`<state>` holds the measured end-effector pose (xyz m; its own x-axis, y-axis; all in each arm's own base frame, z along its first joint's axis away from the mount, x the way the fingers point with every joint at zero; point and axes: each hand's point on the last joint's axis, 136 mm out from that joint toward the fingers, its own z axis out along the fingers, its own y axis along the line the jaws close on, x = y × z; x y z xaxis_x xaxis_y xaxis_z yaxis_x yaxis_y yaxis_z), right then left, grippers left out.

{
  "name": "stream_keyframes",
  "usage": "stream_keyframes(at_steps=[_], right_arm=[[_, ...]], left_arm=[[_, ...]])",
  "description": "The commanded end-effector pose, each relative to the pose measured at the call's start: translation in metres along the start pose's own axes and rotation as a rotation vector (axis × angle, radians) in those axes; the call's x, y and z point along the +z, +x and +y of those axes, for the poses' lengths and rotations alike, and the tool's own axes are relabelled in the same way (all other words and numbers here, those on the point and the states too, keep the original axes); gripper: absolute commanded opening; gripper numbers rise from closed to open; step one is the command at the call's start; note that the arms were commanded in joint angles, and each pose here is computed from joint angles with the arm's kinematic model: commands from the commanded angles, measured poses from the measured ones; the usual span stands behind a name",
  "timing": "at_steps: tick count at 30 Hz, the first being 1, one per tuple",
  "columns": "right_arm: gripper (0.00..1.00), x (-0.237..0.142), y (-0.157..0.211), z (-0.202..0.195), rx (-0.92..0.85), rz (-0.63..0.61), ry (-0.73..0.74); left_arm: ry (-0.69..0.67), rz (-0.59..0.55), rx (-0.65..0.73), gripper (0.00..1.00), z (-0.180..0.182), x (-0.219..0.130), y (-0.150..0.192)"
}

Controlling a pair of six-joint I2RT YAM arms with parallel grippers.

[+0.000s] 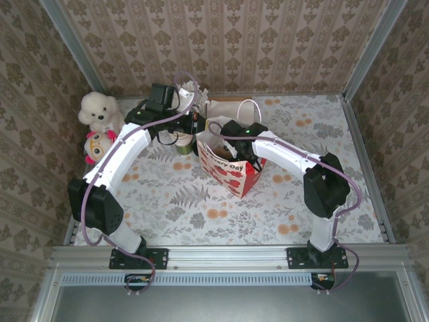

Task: Pack the takeout coffee

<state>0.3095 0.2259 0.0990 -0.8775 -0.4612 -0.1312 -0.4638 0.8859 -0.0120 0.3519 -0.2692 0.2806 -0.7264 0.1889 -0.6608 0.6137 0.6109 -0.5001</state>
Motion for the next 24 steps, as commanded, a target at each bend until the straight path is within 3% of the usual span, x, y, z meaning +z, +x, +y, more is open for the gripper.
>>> stream_keyframes(at_steps=[1,24], right_arm=[[0.32,0.038,0.049,-0.005,0.038,0.246,0.023],[0.67,-0.028,0.006,0.004,0.092,0.039,-0.044]], left_arm=[[0.031,-0.041,0.027,0.0,-0.006,-0.005,-0.013],[0.077,-0.052,0.043,0.0,-0.017,-0.008,-0.017]])
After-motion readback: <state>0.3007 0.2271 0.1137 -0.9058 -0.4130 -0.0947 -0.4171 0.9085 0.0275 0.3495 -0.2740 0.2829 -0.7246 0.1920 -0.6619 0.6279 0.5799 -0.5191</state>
